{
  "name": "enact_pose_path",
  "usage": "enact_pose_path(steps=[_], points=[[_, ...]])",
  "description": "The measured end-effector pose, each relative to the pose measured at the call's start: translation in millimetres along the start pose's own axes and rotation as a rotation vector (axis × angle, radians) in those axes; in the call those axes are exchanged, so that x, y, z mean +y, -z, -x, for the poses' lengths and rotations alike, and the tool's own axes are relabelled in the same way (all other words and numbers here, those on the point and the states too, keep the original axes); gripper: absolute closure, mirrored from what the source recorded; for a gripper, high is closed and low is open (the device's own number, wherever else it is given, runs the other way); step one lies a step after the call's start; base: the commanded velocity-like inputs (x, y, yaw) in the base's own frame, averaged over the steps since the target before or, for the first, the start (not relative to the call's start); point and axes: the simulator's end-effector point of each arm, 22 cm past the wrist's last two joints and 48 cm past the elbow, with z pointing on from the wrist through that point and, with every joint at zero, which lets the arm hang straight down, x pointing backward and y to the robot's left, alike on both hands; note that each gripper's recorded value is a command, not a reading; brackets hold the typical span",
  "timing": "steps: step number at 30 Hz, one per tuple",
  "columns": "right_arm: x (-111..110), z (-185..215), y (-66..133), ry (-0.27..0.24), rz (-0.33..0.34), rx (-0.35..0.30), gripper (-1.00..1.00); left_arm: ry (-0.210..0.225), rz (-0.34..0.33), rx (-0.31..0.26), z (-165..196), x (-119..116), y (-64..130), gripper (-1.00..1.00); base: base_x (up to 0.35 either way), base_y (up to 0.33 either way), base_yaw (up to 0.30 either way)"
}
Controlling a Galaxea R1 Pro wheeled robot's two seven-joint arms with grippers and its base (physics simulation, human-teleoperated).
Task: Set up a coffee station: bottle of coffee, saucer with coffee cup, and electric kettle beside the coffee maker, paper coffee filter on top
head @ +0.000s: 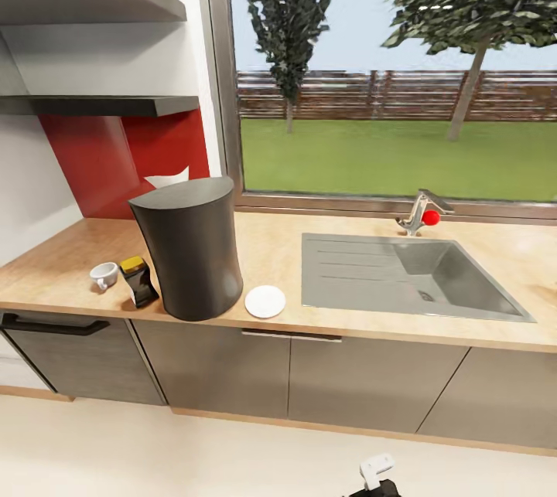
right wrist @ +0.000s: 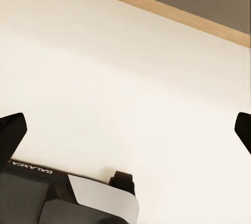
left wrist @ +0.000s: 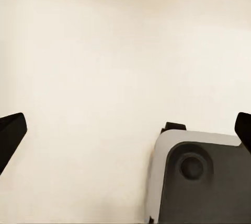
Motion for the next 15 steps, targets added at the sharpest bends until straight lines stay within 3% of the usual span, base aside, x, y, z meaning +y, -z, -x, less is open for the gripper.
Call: enact_pose_path(steps=[3, 8, 10, 14, 15], points=[[-1.5, -0.2, 0.1, -0.001, -0.003, 0.000, -1.00, -0.009, 0.069, 0.013, -6.9, 12.0, 2.3, -1.00, 0.000, 0.000, 0.000], [-6.8, -2.3, 0.3, -0.003, -0.010, 0.002, -1.00, -0.014, 0.094, 0.024, -12.6, 17.3, 4.2, -1.00, 0.000, 0.000, 0.000], [-32.2, -8.7, 2.1, -0.003, -0.042, 0.010, -1.00, -0.008, 0.108, 0.027, -13.5, 23.4, 4.7, -1.00, 0.000, 0.000, 0.000], [-47.0, -11.8, 3.6, -0.015, -0.062, 0.013, -1.00, -0.009, 0.120, 0.035, -17.6, 31.5, 6.7, -1.00, 0.000, 0.000, 0.000], [-53.5, -21.2, 4.9, -0.039, -0.084, 0.023, -1.00, -0.023, 0.118, 0.047, -24.5, 32.7, 9.0, -1.00, 0.042, -0.043, 0.000]])
